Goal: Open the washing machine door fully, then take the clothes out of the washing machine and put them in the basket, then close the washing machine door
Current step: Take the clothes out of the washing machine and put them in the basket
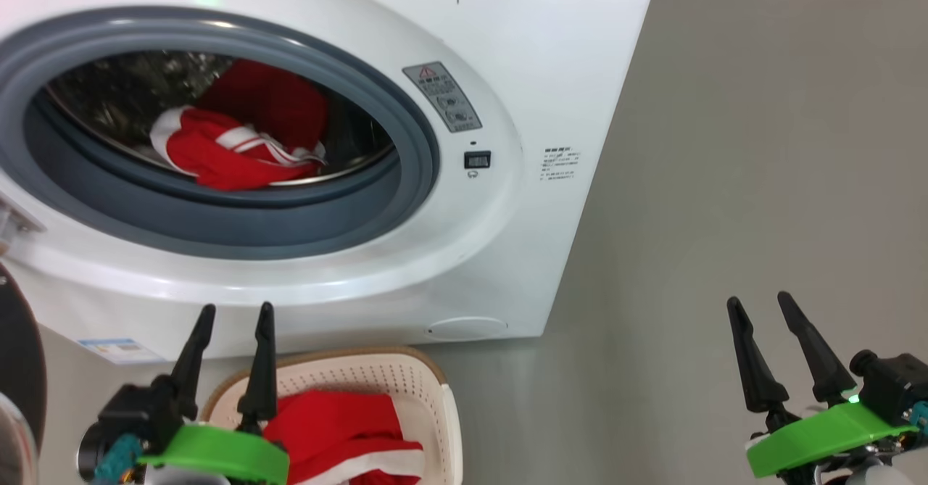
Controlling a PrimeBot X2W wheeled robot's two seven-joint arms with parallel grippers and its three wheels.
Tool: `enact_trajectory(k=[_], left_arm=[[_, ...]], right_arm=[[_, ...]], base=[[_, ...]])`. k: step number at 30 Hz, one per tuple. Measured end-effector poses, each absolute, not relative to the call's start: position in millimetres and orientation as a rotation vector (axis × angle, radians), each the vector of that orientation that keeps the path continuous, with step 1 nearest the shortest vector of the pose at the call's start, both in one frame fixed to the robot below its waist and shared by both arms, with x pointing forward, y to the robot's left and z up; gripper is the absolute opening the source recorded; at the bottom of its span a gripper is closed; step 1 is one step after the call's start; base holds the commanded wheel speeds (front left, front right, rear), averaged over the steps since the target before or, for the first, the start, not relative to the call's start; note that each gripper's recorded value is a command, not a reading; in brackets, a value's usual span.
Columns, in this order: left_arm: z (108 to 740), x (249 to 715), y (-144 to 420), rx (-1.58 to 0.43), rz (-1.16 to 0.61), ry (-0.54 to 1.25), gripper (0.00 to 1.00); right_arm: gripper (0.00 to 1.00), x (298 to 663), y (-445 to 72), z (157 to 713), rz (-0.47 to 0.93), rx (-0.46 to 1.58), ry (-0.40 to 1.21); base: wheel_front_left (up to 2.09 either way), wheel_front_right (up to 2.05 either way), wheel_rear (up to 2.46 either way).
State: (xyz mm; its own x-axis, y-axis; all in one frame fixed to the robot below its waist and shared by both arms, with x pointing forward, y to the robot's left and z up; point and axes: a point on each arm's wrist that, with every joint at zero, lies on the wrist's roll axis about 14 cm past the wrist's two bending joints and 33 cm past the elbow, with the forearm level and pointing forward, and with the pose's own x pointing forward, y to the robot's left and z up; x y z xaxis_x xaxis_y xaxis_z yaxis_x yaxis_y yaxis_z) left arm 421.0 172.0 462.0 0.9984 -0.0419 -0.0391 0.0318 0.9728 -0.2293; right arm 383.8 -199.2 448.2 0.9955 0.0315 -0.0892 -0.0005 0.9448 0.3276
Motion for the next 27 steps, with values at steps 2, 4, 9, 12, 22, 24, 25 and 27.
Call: enact_trajectory(k=[2,4,9,12,22,24,25,27], left_arm=[[470.3,414.6,173.2,-0.217,-0.040,0.019,1.00],[475.7,407.2,173.8,-0.194,-0.044,0.004,1.00],[479.5,392.4,178.4,-0.184,-0.034,-0.008,1.00],[479.1,383.0,185.1,-0.186,-0.015,-0.008,1.00],[474.4,373.1,190.8,-0.214,0.007,0.004,1.00],[473.6,373.6,190.0,-0.217,0.005,0.006,1.00],[473.1,373.9,189.1,-0.218,0.003,0.008,1.00],[471.4,375.1,186.5,-0.219,-0.004,0.014,1.00]], right_arm=[[1.00,379.9,-199.0,450.7,0.016,0.335,0.088],[1.00,377.3,-198.5,453.9,0.017,0.337,0.079],[1.00,370.6,-200.4,457.0,0.012,0.338,0.070],[1.00,365.9,-204.7,457.1,-0.001,0.337,0.069],[1.00,362.4,-207.5,452.2,-0.015,0.340,0.083],[1.00,362.4,-207.8,451.4,-0.017,0.340,0.085],[1.00,362.4,-207.8,450.9,-0.017,0.340,0.087],[1.00,362.7,-208.0,449.4,-0.019,0.340,0.091]], base=[[0.00,0.00,0.00],[0.00,0.00,0.00],[0.00,0.00,0.00],[0.00,0.00,0.00],[0.00,0.00,0.00],[0.00,0.00,0.00],[0.00,0.00,0.00],[0.00,0.00,0.00]])
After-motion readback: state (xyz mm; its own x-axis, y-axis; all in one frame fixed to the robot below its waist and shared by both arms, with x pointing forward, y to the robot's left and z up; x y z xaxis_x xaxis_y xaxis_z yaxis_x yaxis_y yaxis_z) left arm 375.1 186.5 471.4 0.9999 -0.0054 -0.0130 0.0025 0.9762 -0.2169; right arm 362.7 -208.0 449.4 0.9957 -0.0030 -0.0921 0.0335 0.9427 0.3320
